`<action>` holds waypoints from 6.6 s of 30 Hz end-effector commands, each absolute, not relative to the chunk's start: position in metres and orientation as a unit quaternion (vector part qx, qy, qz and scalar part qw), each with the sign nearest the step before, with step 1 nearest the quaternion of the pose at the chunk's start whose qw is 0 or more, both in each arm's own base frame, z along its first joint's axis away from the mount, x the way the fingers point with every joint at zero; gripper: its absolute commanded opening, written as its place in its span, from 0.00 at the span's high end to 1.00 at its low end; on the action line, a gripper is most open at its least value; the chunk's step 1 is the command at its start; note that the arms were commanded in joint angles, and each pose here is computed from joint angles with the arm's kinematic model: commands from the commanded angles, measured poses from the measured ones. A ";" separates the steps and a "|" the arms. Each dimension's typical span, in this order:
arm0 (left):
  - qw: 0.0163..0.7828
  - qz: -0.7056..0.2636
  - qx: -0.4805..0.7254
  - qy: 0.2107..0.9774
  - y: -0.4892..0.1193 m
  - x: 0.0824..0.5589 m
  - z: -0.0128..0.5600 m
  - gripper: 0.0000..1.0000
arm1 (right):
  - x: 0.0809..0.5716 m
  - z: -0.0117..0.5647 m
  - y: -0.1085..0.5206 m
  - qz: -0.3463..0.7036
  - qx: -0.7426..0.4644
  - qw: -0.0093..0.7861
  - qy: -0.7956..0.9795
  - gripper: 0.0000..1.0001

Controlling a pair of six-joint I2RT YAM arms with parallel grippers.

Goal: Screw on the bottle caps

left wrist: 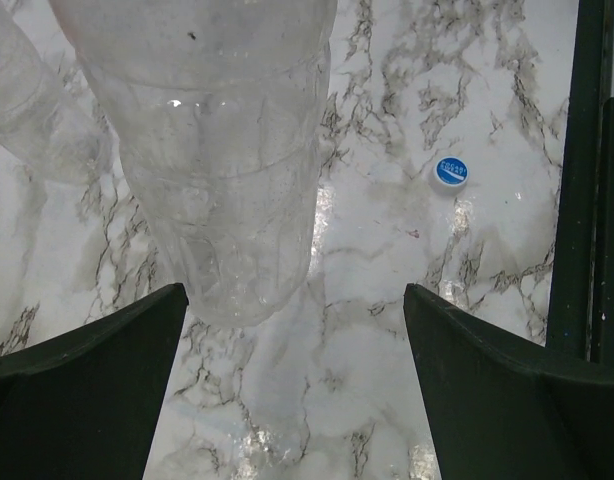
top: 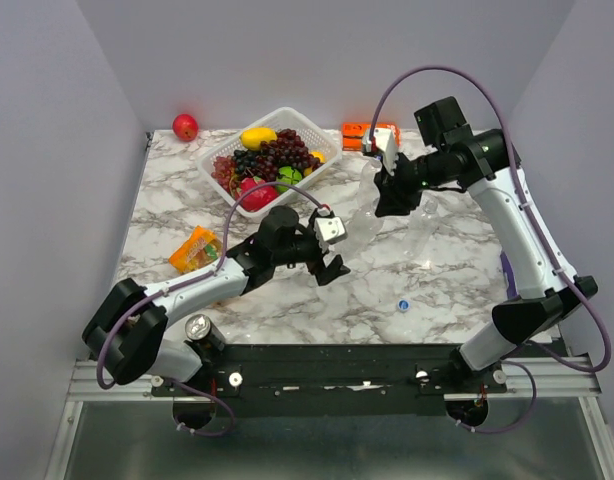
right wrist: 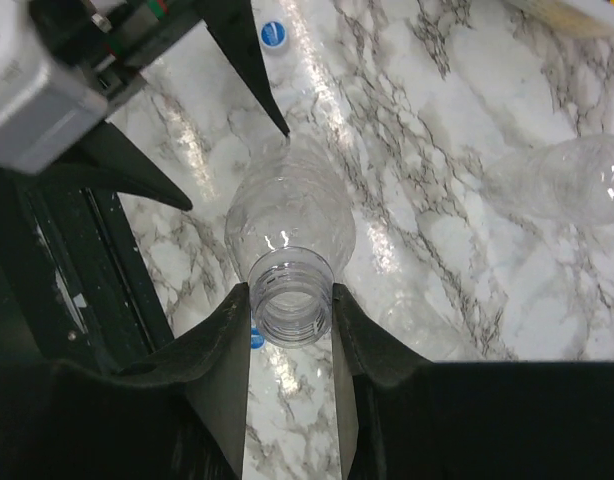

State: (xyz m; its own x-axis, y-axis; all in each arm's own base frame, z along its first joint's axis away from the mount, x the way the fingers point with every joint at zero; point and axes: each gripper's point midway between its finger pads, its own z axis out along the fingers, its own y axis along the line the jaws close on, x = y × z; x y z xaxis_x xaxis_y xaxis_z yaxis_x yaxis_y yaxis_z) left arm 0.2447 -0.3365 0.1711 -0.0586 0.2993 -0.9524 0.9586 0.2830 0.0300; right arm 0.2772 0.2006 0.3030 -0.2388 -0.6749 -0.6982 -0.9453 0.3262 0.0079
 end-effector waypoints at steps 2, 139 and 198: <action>0.496 -0.330 0.470 0.651 -0.344 0.258 0.173 0.01 | 0.237 0.306 0.214 0.279 -0.550 0.246 0.748 0.79; 0.512 -0.404 0.463 0.599 -0.332 0.217 0.119 1.00 | 0.196 0.309 0.238 0.175 -0.719 0.323 0.590 0.71; 0.567 -0.350 0.488 0.564 -0.330 0.229 0.127 1.00 | 0.186 0.258 0.232 0.146 -0.773 0.176 0.592 0.67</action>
State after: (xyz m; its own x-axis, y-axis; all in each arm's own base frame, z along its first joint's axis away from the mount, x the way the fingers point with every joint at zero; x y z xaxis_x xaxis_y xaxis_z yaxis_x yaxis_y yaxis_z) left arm 0.2231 -0.3278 0.1078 0.0529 0.2041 -0.9775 0.9599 0.2596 0.1061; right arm 0.2069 0.2672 0.2771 0.3809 -0.7682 -0.5146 -0.9221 -0.2747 -0.2724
